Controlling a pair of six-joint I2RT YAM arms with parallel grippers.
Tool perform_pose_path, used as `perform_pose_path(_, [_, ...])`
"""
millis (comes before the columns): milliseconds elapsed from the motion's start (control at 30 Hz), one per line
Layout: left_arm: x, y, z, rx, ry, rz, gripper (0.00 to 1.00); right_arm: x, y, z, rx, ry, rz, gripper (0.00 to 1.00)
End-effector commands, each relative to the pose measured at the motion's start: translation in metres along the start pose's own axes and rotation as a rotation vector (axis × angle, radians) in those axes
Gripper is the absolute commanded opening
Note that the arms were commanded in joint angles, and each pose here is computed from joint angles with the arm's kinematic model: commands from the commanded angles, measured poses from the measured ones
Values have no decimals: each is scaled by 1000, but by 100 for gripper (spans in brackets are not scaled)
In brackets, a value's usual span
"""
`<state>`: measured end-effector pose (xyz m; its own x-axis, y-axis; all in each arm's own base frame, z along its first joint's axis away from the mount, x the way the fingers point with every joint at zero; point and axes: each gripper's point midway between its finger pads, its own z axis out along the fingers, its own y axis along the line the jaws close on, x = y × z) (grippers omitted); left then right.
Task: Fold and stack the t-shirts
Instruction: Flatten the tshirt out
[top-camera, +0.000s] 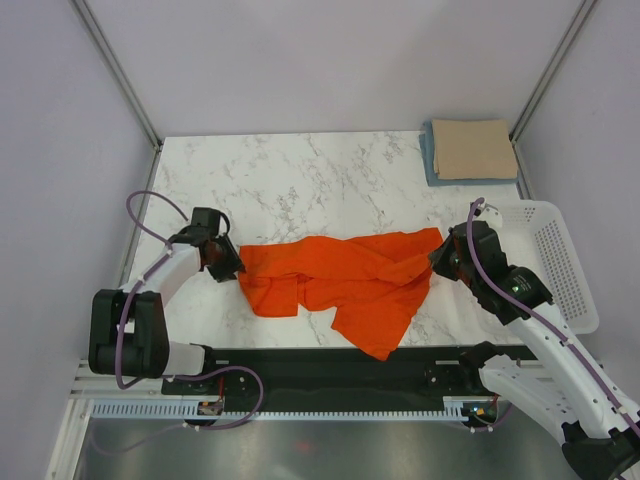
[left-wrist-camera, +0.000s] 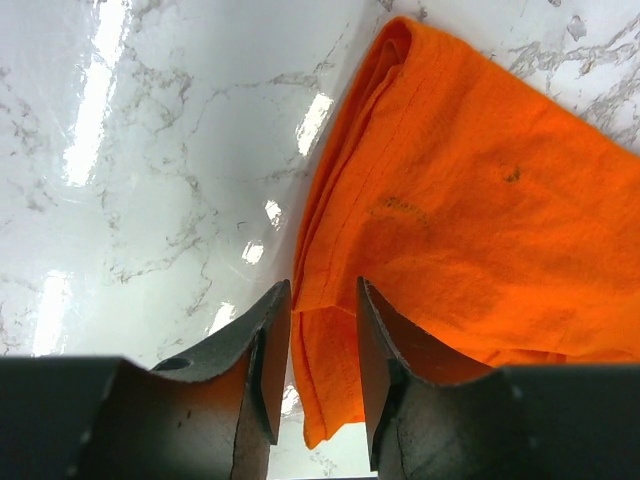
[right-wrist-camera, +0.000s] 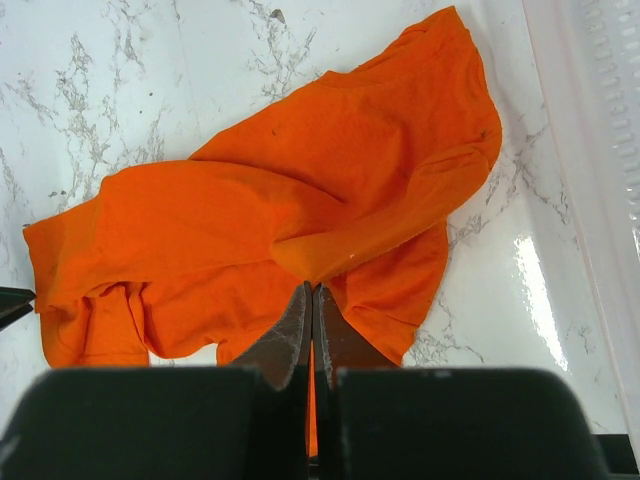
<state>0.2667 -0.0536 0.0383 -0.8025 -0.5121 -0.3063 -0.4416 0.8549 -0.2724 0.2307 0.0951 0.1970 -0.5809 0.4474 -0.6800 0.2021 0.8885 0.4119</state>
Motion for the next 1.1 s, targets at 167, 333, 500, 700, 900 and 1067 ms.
perform_pose_path(167, [6,5,6,-32,9,14,40,-10,6,-4,-23,-35,9,0])
perform_pose_path(333, [9,5,6,-30,14,9,37,-10,5,-5,-24,-38,11,0])
perform_pose_path(500, [7,3,4,-23,8,12,33,-10,5,-5,-23,-37,11,0])
perform_pose_path(700, [5,0,1,-6,-4,13,26,-9,4,-3,-19,-35,12,0])
perform_pose_path(900, [4,-2,1,0,0,14,15,-9,5,-3,-20,-34,12,0])
perform_pose_path(1067, [5,-3,4,-7,9,17,14,-9,5,-3,-21,-33,11,0])
